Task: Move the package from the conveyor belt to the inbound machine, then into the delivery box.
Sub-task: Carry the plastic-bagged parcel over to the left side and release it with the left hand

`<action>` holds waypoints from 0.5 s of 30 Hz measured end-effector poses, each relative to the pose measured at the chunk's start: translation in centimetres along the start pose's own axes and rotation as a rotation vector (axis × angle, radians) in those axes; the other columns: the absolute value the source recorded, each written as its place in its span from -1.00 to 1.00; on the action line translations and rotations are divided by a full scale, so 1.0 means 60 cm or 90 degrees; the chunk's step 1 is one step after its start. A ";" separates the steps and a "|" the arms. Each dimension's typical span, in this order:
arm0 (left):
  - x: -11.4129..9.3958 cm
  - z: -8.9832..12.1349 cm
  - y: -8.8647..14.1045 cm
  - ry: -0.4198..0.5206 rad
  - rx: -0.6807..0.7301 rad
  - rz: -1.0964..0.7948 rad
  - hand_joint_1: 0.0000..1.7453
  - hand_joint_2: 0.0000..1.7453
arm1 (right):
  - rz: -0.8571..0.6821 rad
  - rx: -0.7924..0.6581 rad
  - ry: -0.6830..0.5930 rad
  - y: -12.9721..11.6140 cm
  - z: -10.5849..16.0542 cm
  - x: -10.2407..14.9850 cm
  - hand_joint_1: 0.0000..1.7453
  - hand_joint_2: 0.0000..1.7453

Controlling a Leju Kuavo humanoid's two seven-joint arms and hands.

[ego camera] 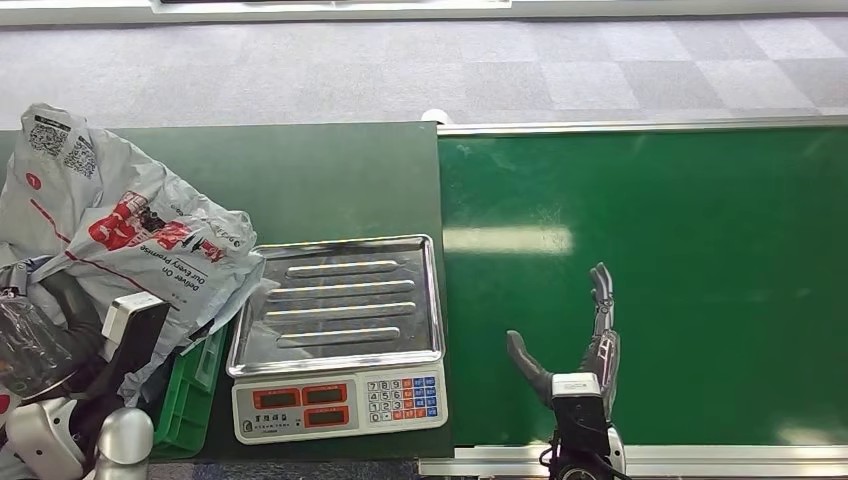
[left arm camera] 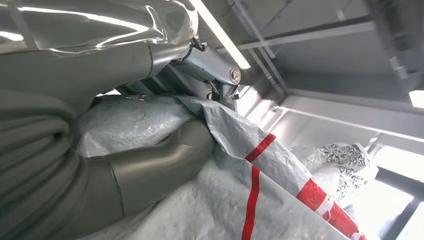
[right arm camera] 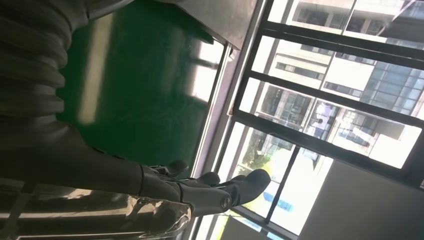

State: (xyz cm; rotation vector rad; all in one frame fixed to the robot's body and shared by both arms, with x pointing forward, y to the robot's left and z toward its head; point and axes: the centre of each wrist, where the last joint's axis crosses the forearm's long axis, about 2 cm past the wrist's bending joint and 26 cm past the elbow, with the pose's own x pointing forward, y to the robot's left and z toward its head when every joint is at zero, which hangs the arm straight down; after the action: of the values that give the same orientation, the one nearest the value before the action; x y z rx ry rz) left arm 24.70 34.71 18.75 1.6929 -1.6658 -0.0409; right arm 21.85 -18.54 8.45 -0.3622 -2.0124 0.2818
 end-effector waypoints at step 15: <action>-0.005 -0.025 -0.010 0.023 0.036 0.033 0.86 1.00 | 0.000 -0.014 0.018 -0.003 0.007 -0.003 -1.00 1.00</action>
State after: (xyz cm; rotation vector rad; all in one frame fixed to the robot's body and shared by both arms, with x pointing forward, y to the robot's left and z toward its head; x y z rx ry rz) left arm 25.95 35.59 19.40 1.6814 -1.6970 0.0611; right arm 21.50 -18.79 8.19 -0.3778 -1.9899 0.2524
